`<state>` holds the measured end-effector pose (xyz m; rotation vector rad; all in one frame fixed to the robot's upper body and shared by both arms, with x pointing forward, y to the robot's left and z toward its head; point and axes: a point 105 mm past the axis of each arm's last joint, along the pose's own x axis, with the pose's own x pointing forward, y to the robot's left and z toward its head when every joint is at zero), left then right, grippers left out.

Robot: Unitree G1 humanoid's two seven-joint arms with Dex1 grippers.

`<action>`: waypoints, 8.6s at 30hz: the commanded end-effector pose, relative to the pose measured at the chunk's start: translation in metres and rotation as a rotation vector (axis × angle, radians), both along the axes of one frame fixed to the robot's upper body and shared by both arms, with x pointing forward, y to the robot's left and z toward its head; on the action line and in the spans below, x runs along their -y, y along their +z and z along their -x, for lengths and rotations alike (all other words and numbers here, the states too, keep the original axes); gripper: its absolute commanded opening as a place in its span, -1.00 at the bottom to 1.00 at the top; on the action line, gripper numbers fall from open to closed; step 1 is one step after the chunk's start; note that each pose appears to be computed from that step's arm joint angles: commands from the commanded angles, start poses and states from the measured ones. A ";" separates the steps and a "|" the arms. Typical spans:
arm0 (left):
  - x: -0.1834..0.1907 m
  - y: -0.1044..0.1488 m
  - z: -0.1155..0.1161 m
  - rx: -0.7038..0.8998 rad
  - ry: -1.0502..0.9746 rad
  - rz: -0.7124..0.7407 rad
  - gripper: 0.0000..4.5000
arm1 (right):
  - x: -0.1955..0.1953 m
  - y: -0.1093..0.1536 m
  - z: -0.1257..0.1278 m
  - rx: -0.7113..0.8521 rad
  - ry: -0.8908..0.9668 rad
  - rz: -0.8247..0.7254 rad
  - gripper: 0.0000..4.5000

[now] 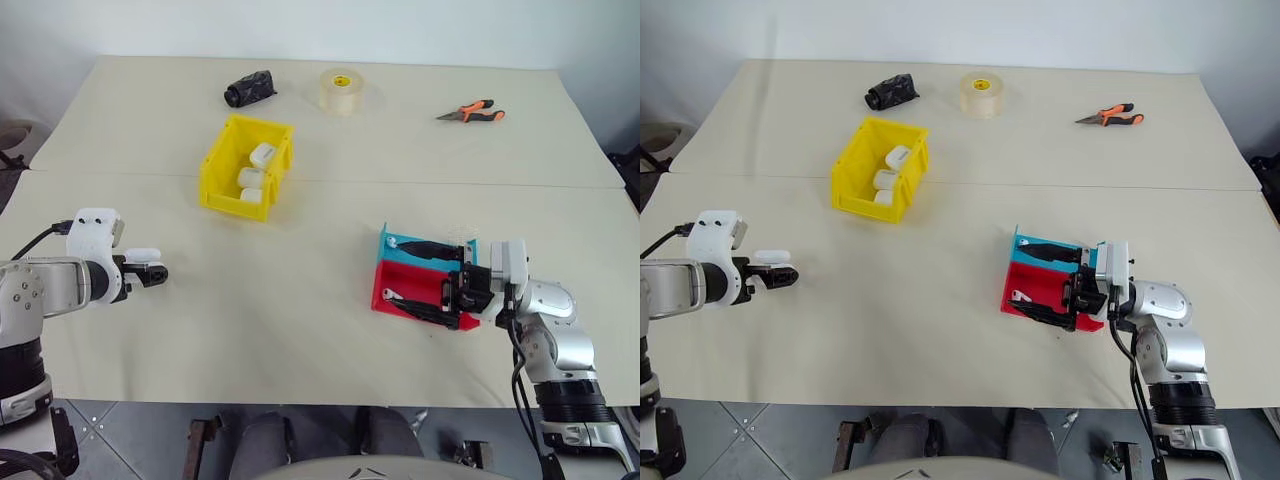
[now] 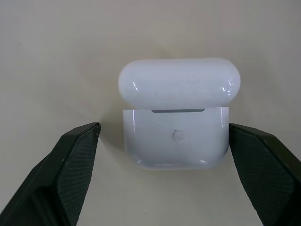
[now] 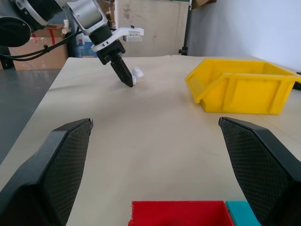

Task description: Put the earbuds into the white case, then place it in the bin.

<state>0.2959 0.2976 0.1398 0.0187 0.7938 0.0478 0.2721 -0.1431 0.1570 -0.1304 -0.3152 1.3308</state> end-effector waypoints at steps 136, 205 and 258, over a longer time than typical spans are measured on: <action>0.257 0.018 0.065 1.123 -1.647 0.671 0.24 | 0.022 0.031 0.013 -0.135 -0.214 0.536 -0.67; 0.278 0.080 0.050 1.228 -1.622 0.832 0.24 | -0.052 0.039 0.034 -0.158 -0.046 -0.193 0.98; 0.264 0.026 0.055 1.199 -1.573 0.630 0.24 | 0.080 0.011 -0.110 -0.309 -0.460 0.978 0.98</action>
